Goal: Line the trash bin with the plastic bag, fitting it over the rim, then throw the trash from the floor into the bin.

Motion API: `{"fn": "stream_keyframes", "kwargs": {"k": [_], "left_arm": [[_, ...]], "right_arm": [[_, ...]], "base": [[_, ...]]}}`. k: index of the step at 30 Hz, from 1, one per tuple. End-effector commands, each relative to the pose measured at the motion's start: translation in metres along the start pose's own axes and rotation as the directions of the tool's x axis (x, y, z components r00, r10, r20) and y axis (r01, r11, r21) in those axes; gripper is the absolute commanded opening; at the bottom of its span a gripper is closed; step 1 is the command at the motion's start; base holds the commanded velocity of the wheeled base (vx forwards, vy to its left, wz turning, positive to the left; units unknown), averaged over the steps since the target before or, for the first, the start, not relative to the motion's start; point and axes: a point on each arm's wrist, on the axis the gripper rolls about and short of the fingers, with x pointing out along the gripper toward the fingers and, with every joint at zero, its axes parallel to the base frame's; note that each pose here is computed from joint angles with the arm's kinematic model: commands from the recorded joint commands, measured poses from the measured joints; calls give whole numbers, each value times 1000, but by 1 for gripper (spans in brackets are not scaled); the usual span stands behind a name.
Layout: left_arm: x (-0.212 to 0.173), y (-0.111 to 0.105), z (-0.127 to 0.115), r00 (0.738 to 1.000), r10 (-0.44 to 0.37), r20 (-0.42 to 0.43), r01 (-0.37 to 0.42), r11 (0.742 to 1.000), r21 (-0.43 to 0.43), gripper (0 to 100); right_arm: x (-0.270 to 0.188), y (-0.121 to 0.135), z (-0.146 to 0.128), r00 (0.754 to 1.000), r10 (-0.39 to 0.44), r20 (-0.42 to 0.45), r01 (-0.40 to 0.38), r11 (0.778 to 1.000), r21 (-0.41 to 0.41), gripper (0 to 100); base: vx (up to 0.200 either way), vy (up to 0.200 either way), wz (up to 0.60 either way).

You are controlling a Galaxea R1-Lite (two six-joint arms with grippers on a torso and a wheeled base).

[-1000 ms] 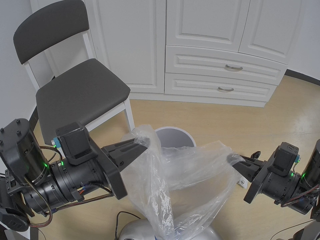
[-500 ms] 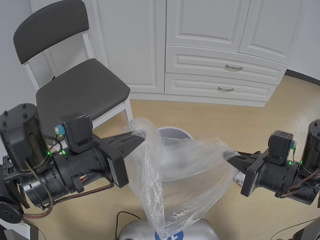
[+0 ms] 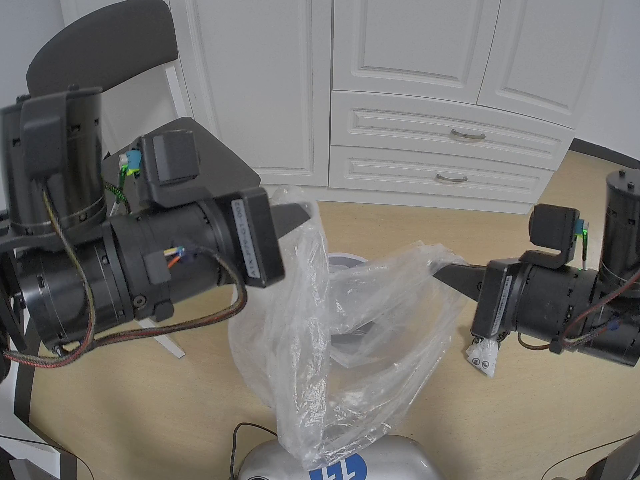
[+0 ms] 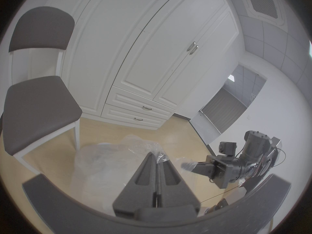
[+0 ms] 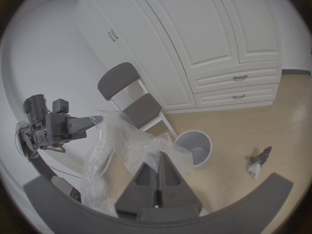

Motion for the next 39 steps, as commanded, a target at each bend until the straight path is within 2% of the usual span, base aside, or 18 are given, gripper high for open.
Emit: {"fn": "stream_keyframes", "kwargs": {"k": [1, 5, 12, 15, 17, 21, 26, 31, 33, 38, 39], "left_arm": [[11, 0, 0, 1000, 8, -5, -8, 1000, -25, 0], [21, 3, -3, 1000, 23, -17, -24, 999, -26, 0], [54, 32, -8, 994, 108, 7, -108, 992, -64, 0], [62, 37, -8, 993, 117, 22, -114, 990, -80, 0], [74, 44, -8, 991, 131, 38, -126, 986, -107, 0], [83, 51, -4, 987, 148, 57, -138, 980, -145, 0], [92, 59, -3, 985, 158, 74, -143, 973, -183, 0], [105, 63, -11, 985, 157, 69, -142, 971, -191, 0], [128, 67, -21, 985, 142, 92, -119, 967, -226, 0], [148, 73, -32, 985, 138, 104, -108, 962, -252, 0], [156, 75, -35, 986, 136, 101, -105, 959, -261, 0]], "right_arm": [[19, -2, -5, 999, -28, -38, 29, 999, 22, 0], [25, -3, -7, 998, -35, -50, 37, 999, 31, 0], [46, -4, -8, 996, -55, -63, 62, 991, 114, 0], [50, -5, -7, 997, -33, -74, 44, 989, 144, 0], [58, -7, -8, 995, 24, -95, -4, 979, 203, 0], [73, -11, -9, 997, 43, -64, -25, 966, 257, 0], [94, -20, -15, 999, 35, -20, -27, 956, 293, 0], [104, -28, -17, 1000, 9, -26, -1, 955, 297, 0], [112, -36, -20, 999, -18, -37, 28, 953, 302, 0], [128, -50, -24, 999, -45, -27, 51, 936, 348, 0], [139, -57, -26, 999, -34, 11, 27, 924, 382, 0]], "base": [[0, 0, 0], [0, 0, 0], [0, 0, 0], [0, 0, 0], [0, 0, 0], [0, 0, 0], [0, 0, 0], [0, 0, 0], [0, 0, 0], [0, 0, 0], [0, 0, 0]]}}
